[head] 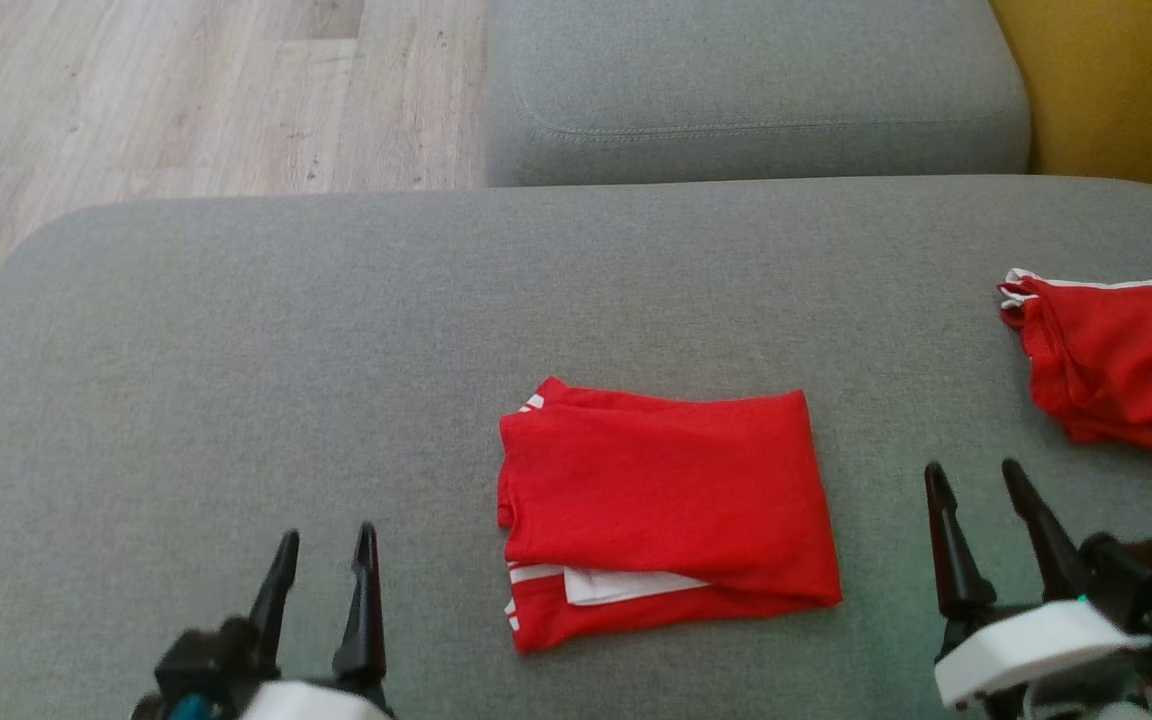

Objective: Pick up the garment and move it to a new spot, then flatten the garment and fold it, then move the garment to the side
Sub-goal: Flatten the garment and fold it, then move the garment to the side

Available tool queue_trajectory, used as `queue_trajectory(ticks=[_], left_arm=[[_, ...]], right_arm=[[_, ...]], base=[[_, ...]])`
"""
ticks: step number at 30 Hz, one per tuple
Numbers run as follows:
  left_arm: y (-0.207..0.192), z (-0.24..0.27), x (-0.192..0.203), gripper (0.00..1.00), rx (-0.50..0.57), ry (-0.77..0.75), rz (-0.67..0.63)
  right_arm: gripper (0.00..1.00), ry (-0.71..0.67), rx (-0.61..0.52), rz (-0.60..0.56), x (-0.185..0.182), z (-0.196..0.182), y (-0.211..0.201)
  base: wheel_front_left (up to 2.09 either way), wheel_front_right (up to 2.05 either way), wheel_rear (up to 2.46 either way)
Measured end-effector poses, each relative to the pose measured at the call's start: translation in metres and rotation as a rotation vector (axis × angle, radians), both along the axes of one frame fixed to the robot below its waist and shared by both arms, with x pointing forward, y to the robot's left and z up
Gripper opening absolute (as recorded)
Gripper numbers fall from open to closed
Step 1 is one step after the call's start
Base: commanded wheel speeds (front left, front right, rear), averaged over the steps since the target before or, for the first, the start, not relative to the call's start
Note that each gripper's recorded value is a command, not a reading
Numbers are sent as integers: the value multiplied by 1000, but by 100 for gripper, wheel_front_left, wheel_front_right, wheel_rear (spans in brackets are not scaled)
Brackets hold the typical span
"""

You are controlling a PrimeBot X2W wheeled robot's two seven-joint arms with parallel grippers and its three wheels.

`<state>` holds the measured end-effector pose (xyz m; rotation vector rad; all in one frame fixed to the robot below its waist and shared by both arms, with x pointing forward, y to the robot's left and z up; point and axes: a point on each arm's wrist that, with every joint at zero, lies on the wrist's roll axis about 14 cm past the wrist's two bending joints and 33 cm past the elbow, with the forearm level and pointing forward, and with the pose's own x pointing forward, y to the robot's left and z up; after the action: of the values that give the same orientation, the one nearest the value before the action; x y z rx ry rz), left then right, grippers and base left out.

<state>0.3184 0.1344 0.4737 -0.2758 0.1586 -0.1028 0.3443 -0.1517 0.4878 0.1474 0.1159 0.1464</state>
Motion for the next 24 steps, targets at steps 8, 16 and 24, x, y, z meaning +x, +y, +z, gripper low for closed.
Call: queue_trajectory(ticks=[8, 16, 24], left_arm=[[4, -15, -9, 100, 6, 42, 9], [9, -13, -8, 100, 14, 29, 23], [10, -13, -8, 100, 13, 31, 28]], right_arm=[[100, 22, 10, -4, -7, -10, 0], [100, 42, 27, 1, -8, -15, 2], [100, 55, 26, 9, -7, -19, 5]], base=[[0, 0, 0], [0, 0, 0], [0, 0, 0]])
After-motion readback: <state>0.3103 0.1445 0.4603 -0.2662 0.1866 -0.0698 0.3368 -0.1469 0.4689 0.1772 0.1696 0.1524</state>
